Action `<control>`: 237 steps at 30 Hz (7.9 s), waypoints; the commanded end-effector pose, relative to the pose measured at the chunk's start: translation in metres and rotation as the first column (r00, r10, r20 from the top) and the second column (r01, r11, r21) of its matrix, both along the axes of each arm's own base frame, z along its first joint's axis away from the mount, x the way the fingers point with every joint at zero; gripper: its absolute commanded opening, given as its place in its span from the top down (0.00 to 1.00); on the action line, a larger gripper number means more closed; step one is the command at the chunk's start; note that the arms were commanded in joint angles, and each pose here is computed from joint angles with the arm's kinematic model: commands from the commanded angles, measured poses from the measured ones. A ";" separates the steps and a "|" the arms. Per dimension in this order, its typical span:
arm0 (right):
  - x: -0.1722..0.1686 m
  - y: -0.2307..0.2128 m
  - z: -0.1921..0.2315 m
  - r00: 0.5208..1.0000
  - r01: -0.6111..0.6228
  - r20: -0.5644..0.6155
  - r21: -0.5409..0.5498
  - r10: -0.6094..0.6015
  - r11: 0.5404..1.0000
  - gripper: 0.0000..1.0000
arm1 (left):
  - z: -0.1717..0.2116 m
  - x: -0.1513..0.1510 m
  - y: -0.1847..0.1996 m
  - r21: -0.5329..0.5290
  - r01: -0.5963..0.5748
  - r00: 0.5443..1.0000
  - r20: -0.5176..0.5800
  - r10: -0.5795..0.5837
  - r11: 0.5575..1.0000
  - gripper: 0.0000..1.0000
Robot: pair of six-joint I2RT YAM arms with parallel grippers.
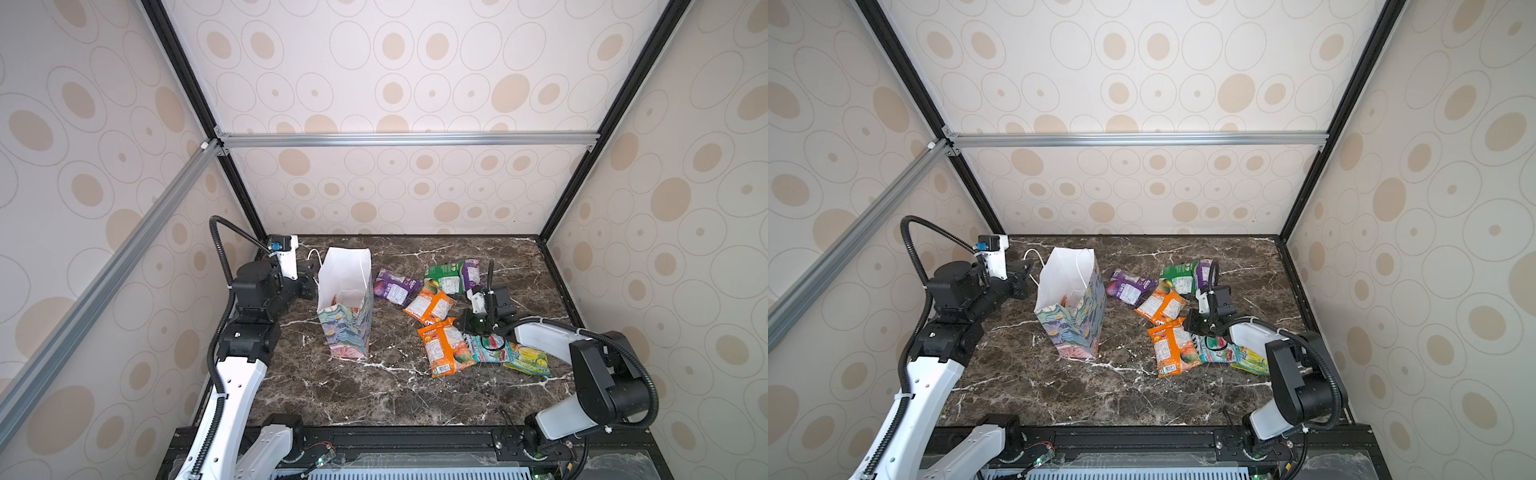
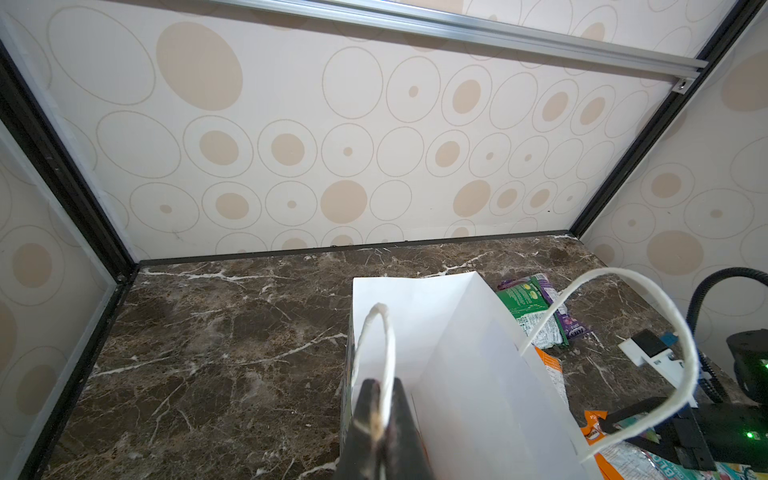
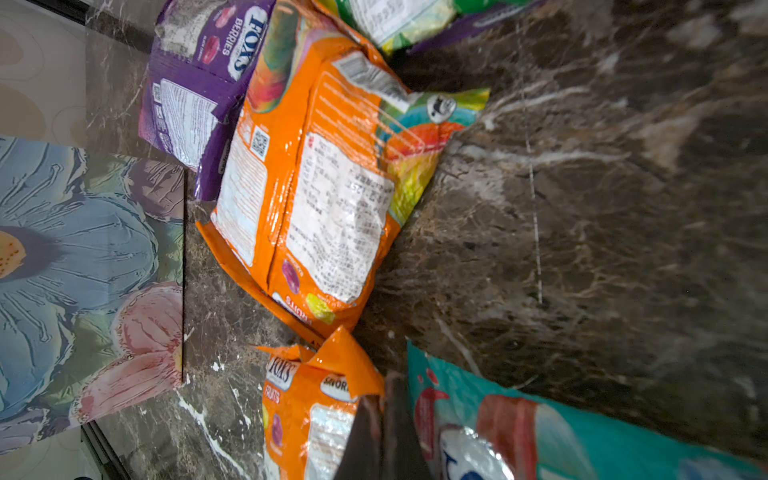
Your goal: Place the snacks into the paper bag
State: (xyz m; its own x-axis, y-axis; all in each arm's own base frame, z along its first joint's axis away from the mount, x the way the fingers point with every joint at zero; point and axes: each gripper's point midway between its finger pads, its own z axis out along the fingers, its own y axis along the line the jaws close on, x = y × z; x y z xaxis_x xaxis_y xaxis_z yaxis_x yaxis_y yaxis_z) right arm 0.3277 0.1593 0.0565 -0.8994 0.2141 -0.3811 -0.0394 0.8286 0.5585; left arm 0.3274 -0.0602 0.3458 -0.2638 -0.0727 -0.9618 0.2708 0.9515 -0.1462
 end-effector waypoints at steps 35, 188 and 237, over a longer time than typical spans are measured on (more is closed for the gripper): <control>-0.019 0.060 0.177 0.909 -0.208 0.376 0.034 0.181 0.977 1.00 | 0.010 -0.003 0.000 -0.002 0.004 1.000 0.029 -0.004 1.000 0.97; 0.051 0.328 0.450 0.329 -0.196 0.932 -0.091 0.153 0.976 1.00 | 0.009 -0.003 0.004 0.006 -0.018 0.999 0.031 0.018 1.000 0.97; 0.041 0.311 0.379 0.469 -0.290 0.803 -0.255 0.369 0.923 1.00 | 0.009 -0.003 0.007 0.012 -0.034 0.999 0.032 0.034 0.999 0.97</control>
State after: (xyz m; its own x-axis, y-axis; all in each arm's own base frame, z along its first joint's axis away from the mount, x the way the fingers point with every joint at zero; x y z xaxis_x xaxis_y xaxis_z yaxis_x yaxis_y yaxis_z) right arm 0.3813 0.4742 0.4145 -0.2008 -0.0984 -0.9747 -0.7058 0.7045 0.0743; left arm 0.3263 -0.0561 0.3464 -0.2600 -0.0734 -0.9628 0.2489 0.9583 -0.1402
